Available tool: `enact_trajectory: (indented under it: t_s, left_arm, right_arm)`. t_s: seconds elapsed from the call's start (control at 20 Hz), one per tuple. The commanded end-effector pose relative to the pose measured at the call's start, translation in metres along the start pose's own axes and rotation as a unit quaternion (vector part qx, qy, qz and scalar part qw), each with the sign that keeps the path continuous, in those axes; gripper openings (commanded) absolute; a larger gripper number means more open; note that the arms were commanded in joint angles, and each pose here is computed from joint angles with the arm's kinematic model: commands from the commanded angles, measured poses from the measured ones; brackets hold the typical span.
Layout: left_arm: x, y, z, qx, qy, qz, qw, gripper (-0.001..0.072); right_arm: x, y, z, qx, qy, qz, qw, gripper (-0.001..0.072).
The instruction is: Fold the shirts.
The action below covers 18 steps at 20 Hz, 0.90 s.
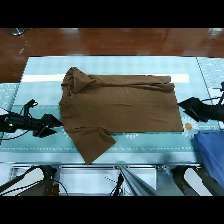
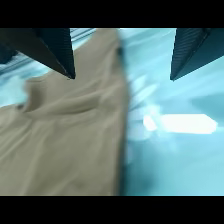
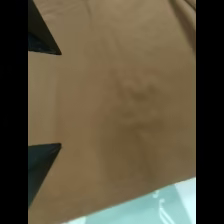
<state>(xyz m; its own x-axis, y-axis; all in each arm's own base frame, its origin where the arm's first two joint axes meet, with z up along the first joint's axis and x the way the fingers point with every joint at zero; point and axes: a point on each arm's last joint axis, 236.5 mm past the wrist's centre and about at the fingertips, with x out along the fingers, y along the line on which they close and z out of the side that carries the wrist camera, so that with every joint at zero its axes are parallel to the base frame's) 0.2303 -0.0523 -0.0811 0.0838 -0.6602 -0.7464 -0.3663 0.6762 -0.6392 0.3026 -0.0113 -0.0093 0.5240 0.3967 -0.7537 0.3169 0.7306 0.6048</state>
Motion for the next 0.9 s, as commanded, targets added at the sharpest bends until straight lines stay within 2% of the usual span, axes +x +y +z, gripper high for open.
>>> enact_trajectory:
  t_s: [0.0,0.25,0.3,0.35,0.4,0.5,0.6,0.65,0.85]
  left_arm:
    - [0.018,-0.015,0.003,0.004,-0.028,-0.042,0.999,0.0703]
    - [0.045,-0.02,-0.009,0.046,-0.009,-0.013,0.999,0.0697]
    - [0.048,-0.022,-0.01,0.054,-0.007,-0.009,0.998,0.0627]
    - [0.049,-0.022,-0.01,0.057,-0.007,-0.007,0.998,0.0294]
    - [0.049,-0.022,-0.009,0.057,-0.009,-0.007,0.998,0.0032]
    - [0.048,-0.022,-0.008,0.057,-0.01,-0.007,0.998,0.002]
    - [0.048,-0.022,-0.007,0.057,-0.012,-0.006,0.998,0.002]
    - [0.048,-0.022,-0.006,0.057,-0.014,-0.006,0.998,0.002]
    - [0.048,-0.022,-0.006,0.057,-0.014,-0.005,0.998,0.002]
  right_arm:
    - [0.001,0.002,-0.018,0.003,0.001,0.01,1.0,0.0627]
    - [0.0,0.005,-0.008,0.011,-0.018,0.017,1.0,0.0627]
    - [-0.003,-0.011,0.005,0.016,-0.047,-0.01,0.999,0.0627]
    - [-0.01,-0.033,0.02,0.051,-0.081,-0.042,0.995,0.0627]
    - [-0.019,-0.054,0.026,0.074,-0.096,-0.068,0.99,0.0626]
    - [-0.03,-0.102,0.006,0.087,-0.06,-0.138,0.985,0.0627]
    - [-0.033,-0.138,-0.036,0.12,0.022,-0.195,0.973,0.0627]
    - [-0.028,-0.142,-0.046,0.14,0.037,-0.196,0.97,0.0627]
    - [-0.002,-0.11,-0.064,0.169,0.097,-0.104,0.975,0.0627]
